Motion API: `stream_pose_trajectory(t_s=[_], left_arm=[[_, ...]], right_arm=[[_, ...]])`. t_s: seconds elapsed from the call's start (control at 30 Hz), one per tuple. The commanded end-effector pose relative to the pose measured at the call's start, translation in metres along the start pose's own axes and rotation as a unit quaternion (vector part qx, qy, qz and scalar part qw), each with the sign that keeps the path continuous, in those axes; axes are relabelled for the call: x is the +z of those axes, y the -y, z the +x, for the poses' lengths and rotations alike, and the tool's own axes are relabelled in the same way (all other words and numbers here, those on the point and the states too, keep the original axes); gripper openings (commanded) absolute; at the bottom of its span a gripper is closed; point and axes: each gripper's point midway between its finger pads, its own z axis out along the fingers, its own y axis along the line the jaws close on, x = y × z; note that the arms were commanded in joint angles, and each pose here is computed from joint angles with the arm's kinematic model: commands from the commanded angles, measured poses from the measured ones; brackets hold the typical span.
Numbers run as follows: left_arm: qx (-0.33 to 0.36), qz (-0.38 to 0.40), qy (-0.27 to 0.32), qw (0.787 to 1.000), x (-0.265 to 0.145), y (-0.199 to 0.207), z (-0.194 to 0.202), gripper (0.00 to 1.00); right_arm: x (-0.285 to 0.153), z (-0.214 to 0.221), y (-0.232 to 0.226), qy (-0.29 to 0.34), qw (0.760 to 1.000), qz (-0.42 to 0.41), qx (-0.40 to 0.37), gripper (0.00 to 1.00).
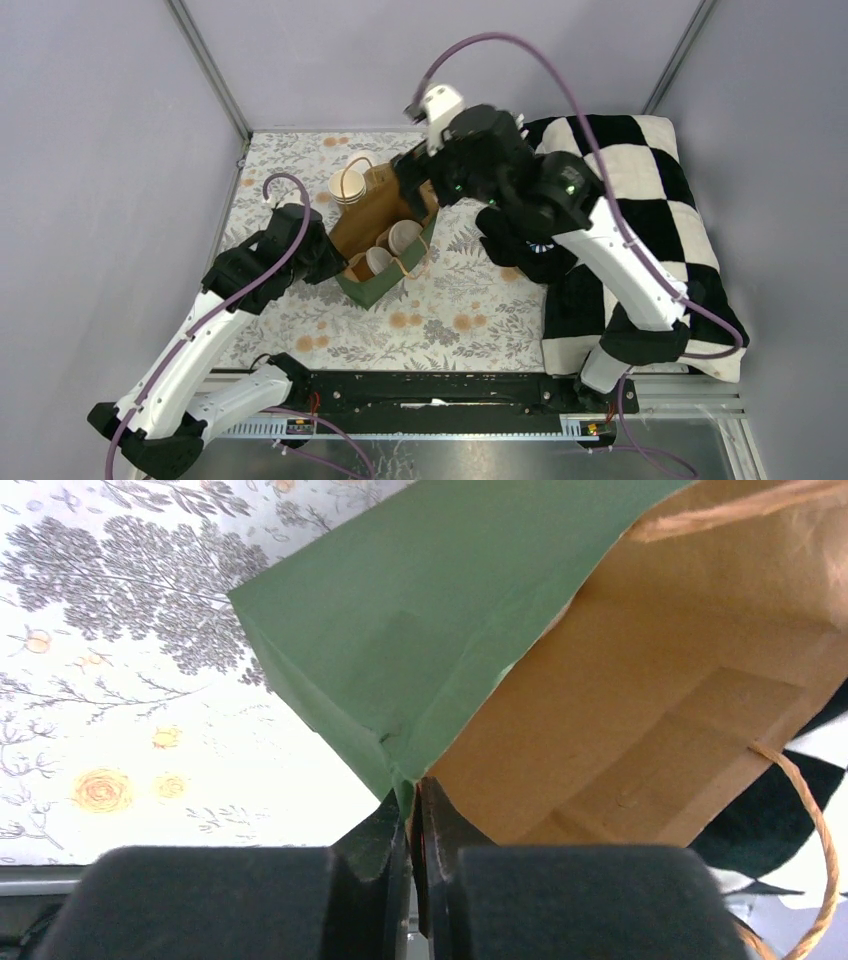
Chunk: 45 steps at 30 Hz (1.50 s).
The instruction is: Pack the takeout coffee
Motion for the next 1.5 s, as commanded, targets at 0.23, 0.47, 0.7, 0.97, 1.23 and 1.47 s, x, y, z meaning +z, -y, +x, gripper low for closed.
stream_pose_trajectory(t_s=[0.23,0.47,0.7,0.97,1.23,1.47], left_arm=[[0.022,-0.056,0.073,0.995,-0.023,-0.003,-0.049,0.35],[0.034,-0.047,0.090,0.994,-0.036,0.002,-0.060,0.59],[0.032,-0.014,0.096,0.995,-0.054,0.008,-0.060,0.68],[0.025,0.017,0.115,0.993,-0.073,0.012,-0.065,0.71],[0.028,0.037,0.108,0.993,-0.078,0.017,-0.062,0.71],[0.026,0.042,0.118,0.992,-0.084,0.016,-0.064,0.71]], right_arm=[[0.041,0.015,0.169,-0.030,0.983,0.154,0.099,1.00],[0.103,0.053,0.242,-0.073,0.971,0.177,0.143,0.92],[0.131,0.087,0.304,-0.085,0.951,0.275,0.117,0.74],[0.168,0.097,0.335,-0.080,0.945,0.307,0.083,0.45],[0.190,0.104,0.357,-0.077,0.935,0.342,0.059,0.50],[0.176,0.093,0.358,-0.075,0.932,0.350,0.052,0.00]])
